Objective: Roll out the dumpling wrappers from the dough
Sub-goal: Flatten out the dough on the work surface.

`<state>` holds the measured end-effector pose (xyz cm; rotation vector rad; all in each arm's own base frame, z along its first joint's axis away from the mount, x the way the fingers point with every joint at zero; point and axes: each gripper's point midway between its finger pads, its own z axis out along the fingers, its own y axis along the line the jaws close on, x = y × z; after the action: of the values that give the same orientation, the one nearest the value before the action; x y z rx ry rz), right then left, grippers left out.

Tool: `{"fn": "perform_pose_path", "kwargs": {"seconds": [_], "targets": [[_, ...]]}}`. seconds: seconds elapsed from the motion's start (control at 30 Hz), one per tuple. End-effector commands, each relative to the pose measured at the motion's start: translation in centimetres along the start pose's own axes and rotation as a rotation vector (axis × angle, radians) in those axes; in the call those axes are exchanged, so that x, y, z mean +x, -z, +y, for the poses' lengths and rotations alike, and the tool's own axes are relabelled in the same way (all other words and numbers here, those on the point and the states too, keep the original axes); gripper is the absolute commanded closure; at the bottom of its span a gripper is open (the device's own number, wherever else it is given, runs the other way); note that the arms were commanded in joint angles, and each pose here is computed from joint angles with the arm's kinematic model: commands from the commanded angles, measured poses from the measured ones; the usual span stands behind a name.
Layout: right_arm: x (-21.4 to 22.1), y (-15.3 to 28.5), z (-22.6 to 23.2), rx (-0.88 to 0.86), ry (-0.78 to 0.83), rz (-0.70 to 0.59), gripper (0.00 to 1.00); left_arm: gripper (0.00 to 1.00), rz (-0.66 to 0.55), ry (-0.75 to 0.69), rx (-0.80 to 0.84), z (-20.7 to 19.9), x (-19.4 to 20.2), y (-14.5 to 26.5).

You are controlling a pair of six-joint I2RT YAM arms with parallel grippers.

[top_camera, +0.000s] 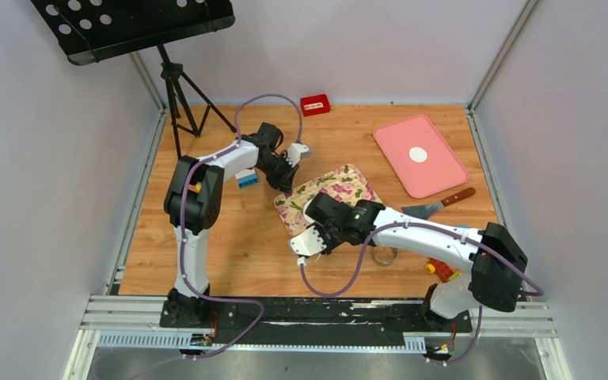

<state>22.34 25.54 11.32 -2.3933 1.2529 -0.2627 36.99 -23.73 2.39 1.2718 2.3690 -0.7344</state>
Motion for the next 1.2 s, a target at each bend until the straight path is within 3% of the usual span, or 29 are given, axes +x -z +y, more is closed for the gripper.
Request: {"fn": "perform_pose_path", "kwargs": {"seconds": [0.0,0.27,0.5,0.73,1.17], "targets": [[0.5,0.4,4.8,-0.19,-0.036,-0.008,1.0,1.0,0.035,-0.018,-0.006,-0.6,0.8,-0.1],[1.7,5.3,-6.5,0.224,-0.169,-0.085,1.0,1.0,0.037,-0.018,-0.007,-0.6,0.9,-0.1],[3.3,2.9,-9.2,0.309,-0.208,-0.082,1.0,1.0,0.038,-0.019,-0.004,-0.6,0.9,-0.1],[3.9,-1.8,-7.4,0.224,-0.192,-0.063,1.0,1.0,0.035,-0.022,-0.002,-0.7,0.8,-0.1],[3.0,-2.6,2.2,-0.08,-0.227,-0.132,1.0,1.0,0.034,-0.022,-0.005,-0.7,0.9,-0.1]]}}
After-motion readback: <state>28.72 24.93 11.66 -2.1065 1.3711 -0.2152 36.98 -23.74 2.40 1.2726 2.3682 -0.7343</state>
